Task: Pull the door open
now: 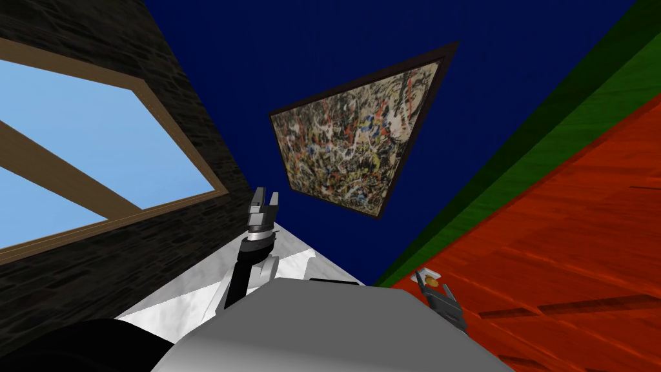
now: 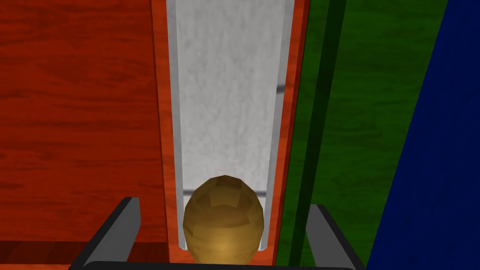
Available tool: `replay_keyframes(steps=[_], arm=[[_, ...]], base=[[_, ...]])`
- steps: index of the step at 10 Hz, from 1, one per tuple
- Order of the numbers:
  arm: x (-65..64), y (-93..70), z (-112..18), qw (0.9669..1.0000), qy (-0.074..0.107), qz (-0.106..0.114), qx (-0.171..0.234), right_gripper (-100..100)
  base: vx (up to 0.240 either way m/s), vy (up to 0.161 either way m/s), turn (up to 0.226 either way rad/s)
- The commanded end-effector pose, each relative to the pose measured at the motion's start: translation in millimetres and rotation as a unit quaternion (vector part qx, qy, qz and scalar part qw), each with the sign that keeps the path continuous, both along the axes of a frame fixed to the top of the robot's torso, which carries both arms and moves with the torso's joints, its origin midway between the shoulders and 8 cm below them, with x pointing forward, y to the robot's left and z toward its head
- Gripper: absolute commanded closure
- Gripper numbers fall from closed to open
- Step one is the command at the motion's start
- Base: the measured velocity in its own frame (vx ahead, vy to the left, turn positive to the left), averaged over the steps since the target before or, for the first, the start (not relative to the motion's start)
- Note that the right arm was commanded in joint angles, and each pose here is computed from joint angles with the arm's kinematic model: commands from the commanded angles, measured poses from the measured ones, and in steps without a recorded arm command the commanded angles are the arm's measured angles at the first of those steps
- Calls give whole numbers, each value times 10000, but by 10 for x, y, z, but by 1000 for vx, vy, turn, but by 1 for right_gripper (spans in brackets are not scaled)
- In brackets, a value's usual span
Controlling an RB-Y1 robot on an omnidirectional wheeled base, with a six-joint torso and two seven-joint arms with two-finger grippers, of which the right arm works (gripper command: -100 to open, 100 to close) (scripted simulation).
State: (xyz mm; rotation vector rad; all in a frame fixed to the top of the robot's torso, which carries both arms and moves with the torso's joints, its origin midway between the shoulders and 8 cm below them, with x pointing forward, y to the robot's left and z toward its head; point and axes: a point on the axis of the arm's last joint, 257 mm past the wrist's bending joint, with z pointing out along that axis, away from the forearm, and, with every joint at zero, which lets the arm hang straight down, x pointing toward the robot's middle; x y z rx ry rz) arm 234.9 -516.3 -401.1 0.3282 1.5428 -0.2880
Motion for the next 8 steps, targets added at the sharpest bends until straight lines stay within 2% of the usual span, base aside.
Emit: replay_keyframes(steps=[1, 6, 8], arm=[[20, -17, 14, 10000, -10, -3, -11, 100], [20, -17, 14, 10000, -10, -3, -11, 100], [53, -9, 18, 9995, -150, 4, 293, 100]], base=[[-21, 19, 18], [-9, 2, 3], [-16, -5, 6]])
